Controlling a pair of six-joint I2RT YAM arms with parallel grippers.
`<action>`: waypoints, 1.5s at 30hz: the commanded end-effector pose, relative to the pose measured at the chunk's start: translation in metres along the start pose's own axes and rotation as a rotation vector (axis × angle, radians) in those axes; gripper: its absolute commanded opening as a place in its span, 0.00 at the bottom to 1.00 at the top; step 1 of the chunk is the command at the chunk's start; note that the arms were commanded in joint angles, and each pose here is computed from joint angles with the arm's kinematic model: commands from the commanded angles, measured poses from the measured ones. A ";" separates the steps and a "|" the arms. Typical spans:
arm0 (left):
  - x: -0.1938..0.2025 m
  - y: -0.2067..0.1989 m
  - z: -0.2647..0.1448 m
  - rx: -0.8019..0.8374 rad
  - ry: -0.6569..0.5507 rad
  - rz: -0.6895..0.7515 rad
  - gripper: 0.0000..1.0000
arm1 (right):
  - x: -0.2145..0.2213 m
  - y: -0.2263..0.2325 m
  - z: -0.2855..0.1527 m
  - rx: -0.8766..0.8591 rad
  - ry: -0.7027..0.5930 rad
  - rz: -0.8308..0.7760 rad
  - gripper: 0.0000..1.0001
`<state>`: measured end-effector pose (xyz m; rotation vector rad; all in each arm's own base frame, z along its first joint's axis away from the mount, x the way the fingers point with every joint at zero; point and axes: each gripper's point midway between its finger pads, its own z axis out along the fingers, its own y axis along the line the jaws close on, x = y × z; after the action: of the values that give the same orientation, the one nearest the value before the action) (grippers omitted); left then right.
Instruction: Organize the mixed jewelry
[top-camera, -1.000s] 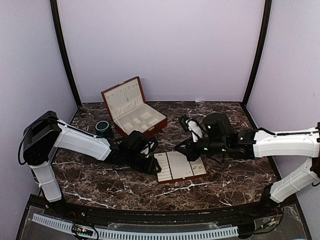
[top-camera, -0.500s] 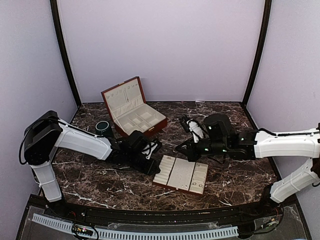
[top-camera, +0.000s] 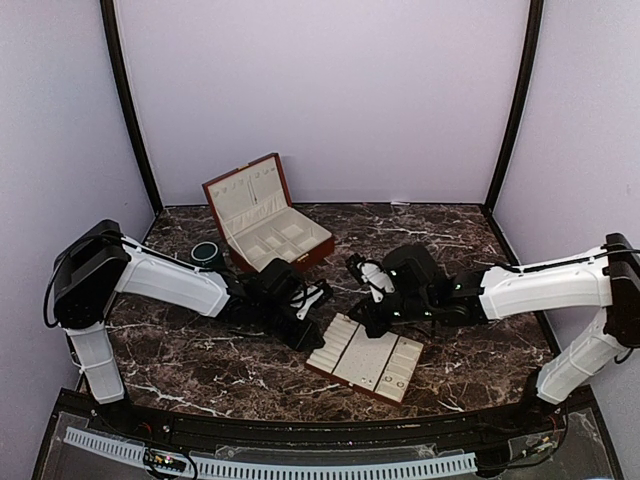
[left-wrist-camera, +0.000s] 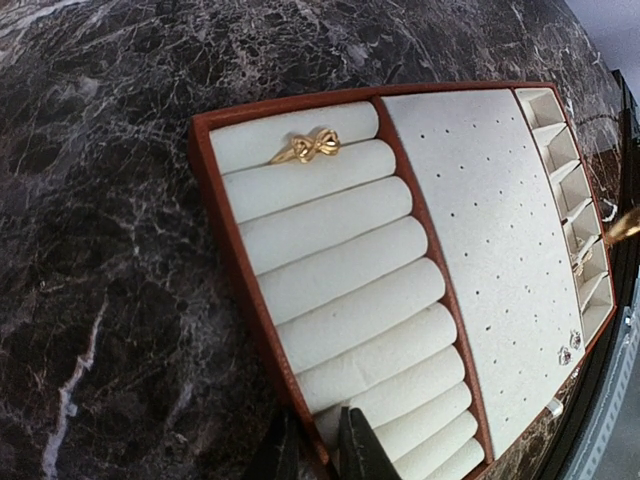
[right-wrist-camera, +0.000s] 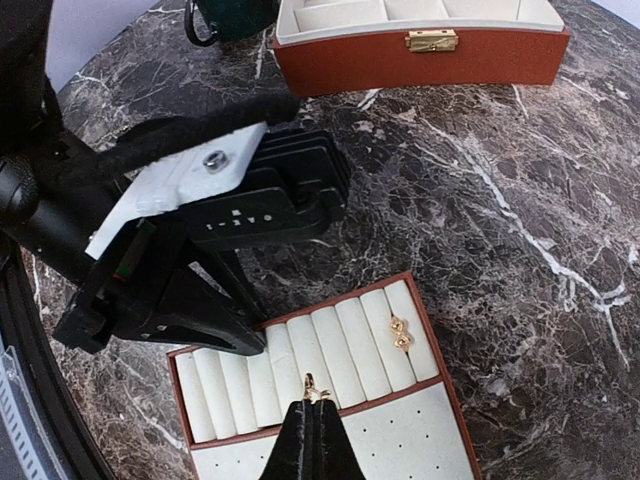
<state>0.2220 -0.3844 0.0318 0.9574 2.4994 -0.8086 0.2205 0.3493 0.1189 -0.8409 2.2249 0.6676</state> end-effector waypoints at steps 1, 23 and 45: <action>0.006 -0.005 0.002 0.020 0.025 -0.005 0.16 | -0.009 -0.003 0.007 0.025 -0.045 -0.021 0.00; 0.002 -0.011 0.001 0.054 0.007 -0.009 0.16 | 0.012 -0.030 0.050 0.061 0.037 -0.102 0.00; -0.002 -0.014 0.000 0.067 -0.005 -0.012 0.13 | 0.020 -0.040 0.058 0.091 0.094 -0.203 0.00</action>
<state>0.2186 -0.3891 0.0340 0.9416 2.5069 -0.8620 0.2560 0.3492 0.0558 -1.0200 2.2130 0.4451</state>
